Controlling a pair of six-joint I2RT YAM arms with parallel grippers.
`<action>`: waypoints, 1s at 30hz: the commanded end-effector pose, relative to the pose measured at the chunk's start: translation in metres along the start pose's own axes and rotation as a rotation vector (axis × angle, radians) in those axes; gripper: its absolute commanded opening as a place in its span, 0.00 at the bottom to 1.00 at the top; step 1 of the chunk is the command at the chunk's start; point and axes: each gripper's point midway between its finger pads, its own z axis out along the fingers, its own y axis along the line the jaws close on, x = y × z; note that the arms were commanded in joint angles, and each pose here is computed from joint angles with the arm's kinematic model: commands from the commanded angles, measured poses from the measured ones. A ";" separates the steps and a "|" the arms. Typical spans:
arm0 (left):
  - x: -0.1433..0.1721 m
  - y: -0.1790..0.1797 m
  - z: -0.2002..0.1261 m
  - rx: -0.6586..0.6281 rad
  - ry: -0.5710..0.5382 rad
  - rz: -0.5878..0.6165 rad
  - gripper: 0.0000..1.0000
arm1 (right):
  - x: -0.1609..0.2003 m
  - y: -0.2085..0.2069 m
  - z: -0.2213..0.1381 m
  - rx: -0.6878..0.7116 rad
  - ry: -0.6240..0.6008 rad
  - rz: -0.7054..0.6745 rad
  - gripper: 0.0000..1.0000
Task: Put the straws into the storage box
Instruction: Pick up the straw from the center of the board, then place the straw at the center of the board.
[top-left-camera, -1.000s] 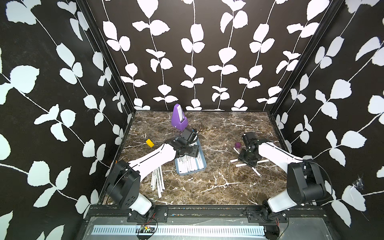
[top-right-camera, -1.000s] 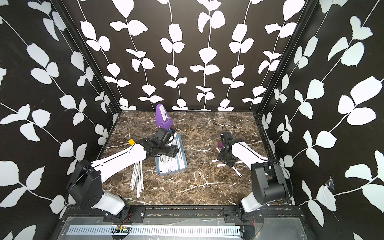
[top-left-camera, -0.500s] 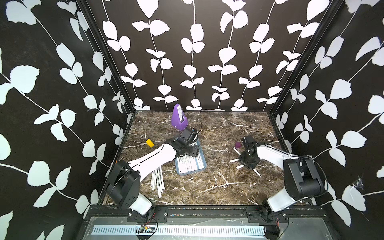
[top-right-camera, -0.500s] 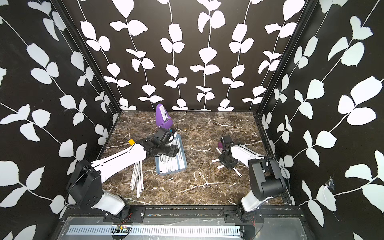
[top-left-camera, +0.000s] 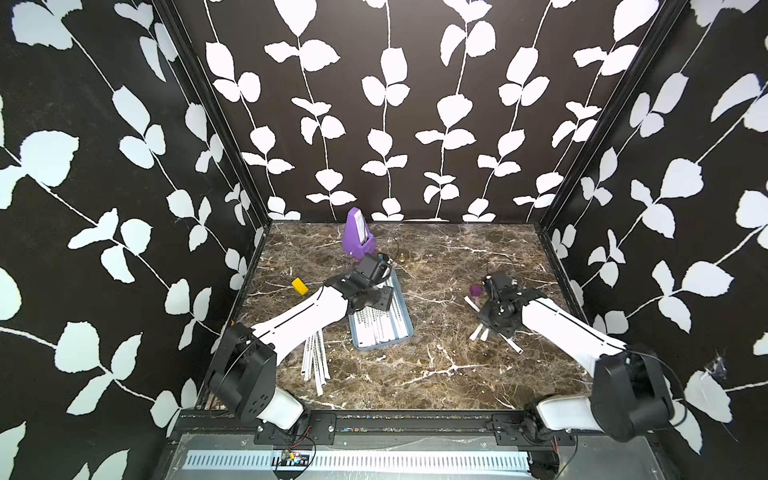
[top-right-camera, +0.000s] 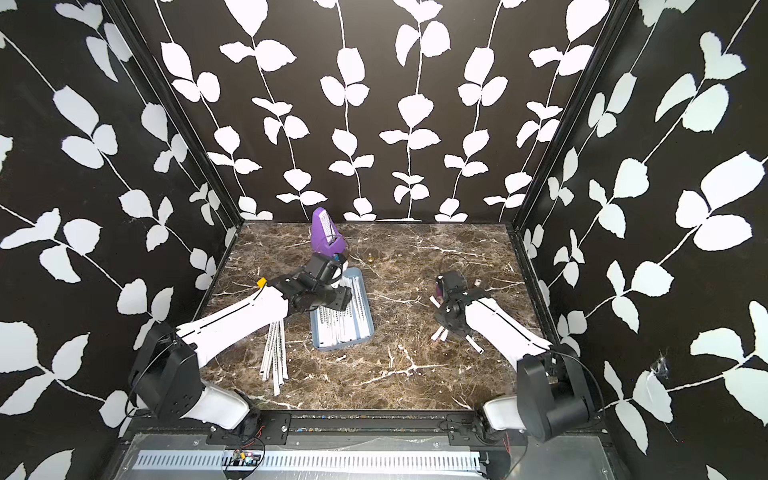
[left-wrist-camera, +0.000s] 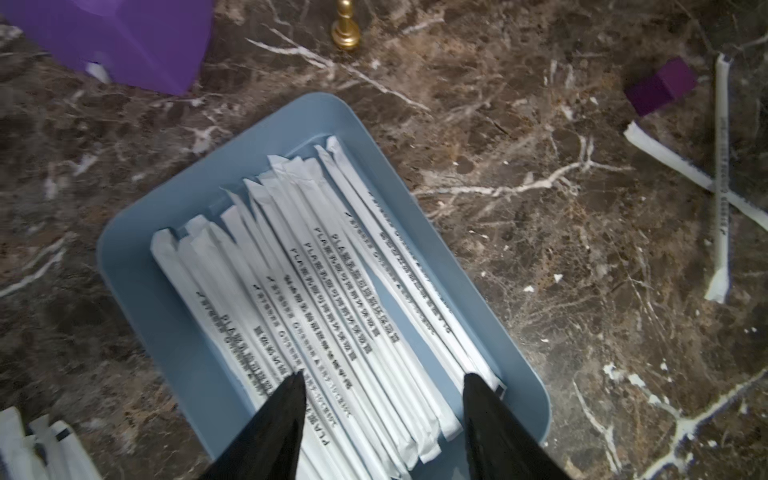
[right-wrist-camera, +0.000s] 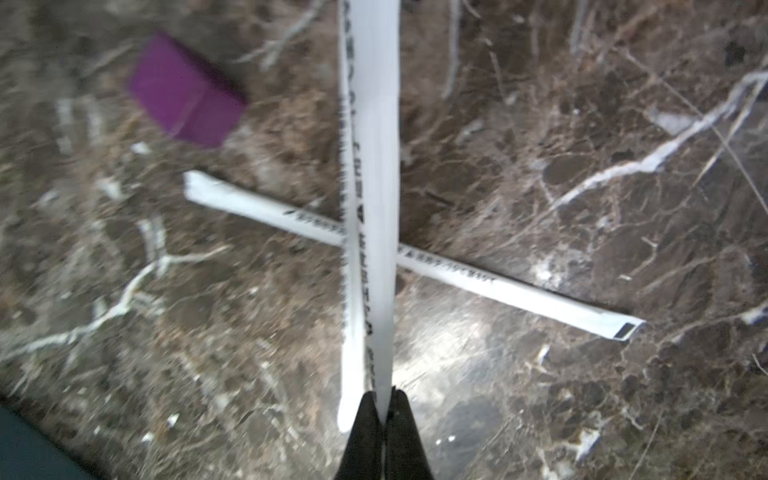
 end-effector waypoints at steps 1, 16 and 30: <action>-0.006 0.021 -0.016 0.010 -0.050 -0.098 0.62 | -0.004 0.037 -0.025 0.036 -0.078 -0.254 0.01; 0.018 0.054 -0.019 -0.057 -0.015 -0.167 0.62 | 0.093 0.060 0.031 0.332 0.192 -0.971 0.10; 0.018 0.065 -0.024 -0.098 -0.014 -0.150 0.62 | 0.087 0.108 0.010 -0.154 0.336 -0.638 0.36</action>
